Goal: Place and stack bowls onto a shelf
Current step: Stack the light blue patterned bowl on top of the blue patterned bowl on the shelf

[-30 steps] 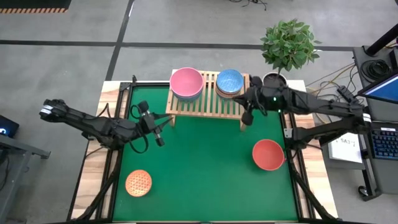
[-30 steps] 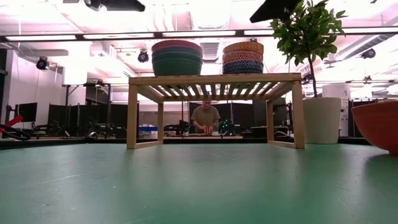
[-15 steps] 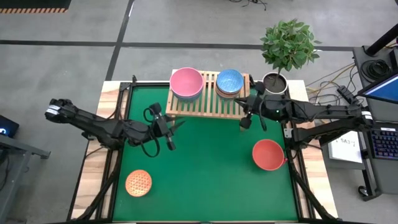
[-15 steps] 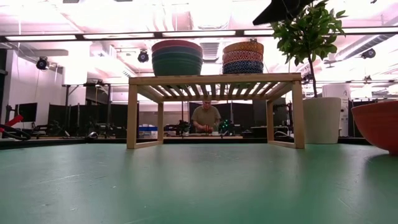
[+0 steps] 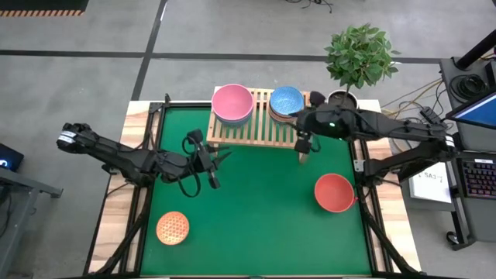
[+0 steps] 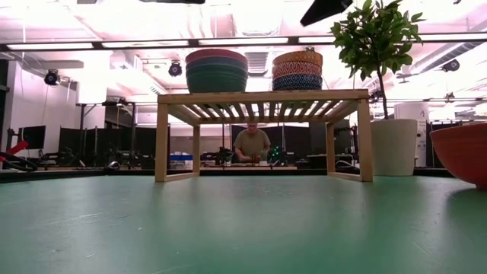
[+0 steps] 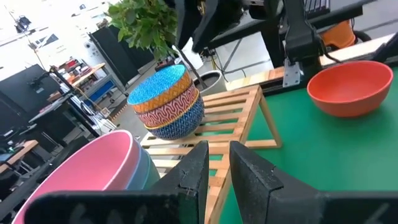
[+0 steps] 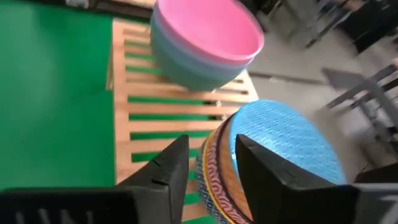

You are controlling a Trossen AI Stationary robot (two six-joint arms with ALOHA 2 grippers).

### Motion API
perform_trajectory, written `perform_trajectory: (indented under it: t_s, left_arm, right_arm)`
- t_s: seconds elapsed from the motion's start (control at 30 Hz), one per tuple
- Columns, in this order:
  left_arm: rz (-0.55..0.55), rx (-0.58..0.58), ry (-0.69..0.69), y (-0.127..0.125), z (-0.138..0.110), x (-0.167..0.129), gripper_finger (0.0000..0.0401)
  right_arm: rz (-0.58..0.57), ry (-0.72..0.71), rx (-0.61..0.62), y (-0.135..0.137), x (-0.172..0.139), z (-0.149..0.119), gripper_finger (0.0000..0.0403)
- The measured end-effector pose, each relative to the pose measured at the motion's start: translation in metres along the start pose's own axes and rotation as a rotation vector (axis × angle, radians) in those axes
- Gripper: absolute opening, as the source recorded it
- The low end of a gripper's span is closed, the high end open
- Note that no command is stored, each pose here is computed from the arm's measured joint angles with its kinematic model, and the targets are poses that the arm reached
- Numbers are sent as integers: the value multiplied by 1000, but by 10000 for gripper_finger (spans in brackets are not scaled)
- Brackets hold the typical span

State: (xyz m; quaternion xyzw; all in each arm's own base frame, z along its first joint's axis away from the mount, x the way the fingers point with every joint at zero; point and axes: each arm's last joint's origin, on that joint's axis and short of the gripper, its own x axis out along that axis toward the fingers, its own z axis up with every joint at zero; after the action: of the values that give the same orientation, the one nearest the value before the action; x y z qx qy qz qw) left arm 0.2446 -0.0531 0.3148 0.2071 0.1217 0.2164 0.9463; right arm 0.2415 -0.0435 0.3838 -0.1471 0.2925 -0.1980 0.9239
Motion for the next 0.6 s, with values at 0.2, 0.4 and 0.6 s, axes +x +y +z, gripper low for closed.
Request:
perform_trajectory:
  t_s: [0.2,0.4,0.6]
  left_arm:
    - [-2,33,6,0,-1,-1,48]
    - [-4,36,22,5,-2,-5,48]
    - [0,27,26,6,-3,-6,48]
  right_arm:
    - [21,152,-4,-18,19,12,148]
    - [95,203,12,-29,31,15,145]
    - [93,229,22,-37,40,10,133]
